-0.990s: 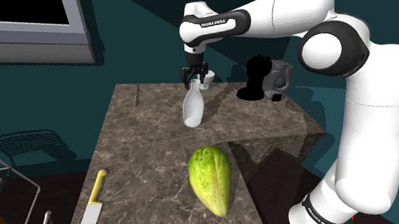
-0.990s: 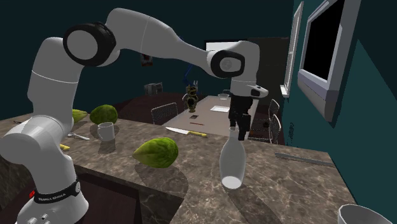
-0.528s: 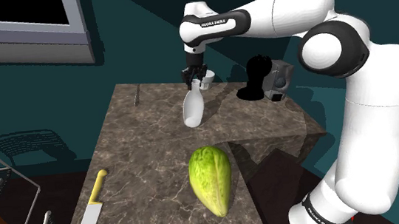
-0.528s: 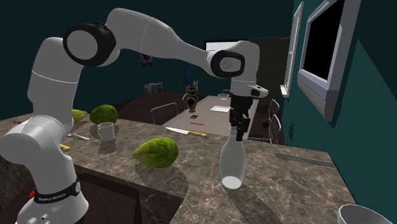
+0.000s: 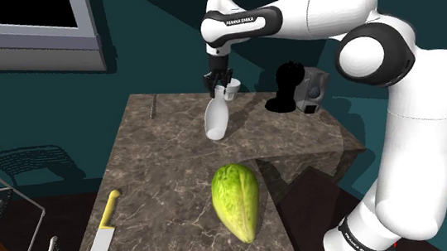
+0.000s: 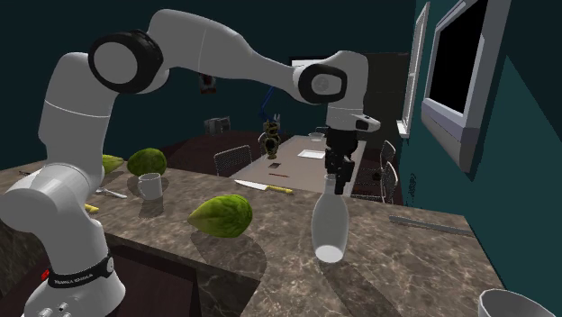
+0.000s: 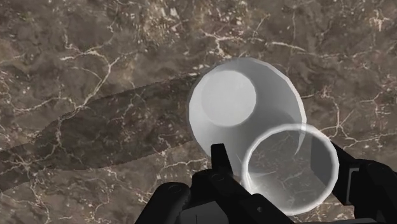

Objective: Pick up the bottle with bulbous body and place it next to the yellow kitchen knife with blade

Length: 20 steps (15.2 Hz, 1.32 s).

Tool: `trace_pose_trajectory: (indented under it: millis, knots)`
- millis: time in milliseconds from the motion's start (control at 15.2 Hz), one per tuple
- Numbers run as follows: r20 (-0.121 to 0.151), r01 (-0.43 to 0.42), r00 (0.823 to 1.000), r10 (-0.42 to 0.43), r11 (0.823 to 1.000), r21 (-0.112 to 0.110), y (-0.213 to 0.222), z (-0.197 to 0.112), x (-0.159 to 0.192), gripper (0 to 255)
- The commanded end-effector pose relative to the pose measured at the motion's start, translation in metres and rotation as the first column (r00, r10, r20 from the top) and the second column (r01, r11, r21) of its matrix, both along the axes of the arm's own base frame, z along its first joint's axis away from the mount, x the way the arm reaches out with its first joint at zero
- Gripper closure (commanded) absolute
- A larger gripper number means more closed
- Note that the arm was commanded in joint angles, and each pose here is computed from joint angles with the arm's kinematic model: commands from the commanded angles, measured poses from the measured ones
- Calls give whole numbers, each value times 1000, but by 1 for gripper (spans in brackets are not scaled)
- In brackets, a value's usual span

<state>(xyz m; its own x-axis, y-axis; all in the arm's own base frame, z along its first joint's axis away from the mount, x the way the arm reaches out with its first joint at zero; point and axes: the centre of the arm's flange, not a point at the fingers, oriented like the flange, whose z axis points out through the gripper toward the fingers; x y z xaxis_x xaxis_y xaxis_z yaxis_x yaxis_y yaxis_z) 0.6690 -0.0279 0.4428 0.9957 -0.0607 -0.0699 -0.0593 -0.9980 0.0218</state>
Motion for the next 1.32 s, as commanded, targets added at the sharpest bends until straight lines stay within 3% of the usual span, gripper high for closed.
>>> trace_pose_trajectory:
  millis: [0,726,1254]
  knots:
    - [0,0,1000,0,1000,0,-1,11,0,255]
    - [0,0,1000,0,1000,0,-1,67,0,255]
    - [0,0,1000,0,1000,0,92,67,-51,255]
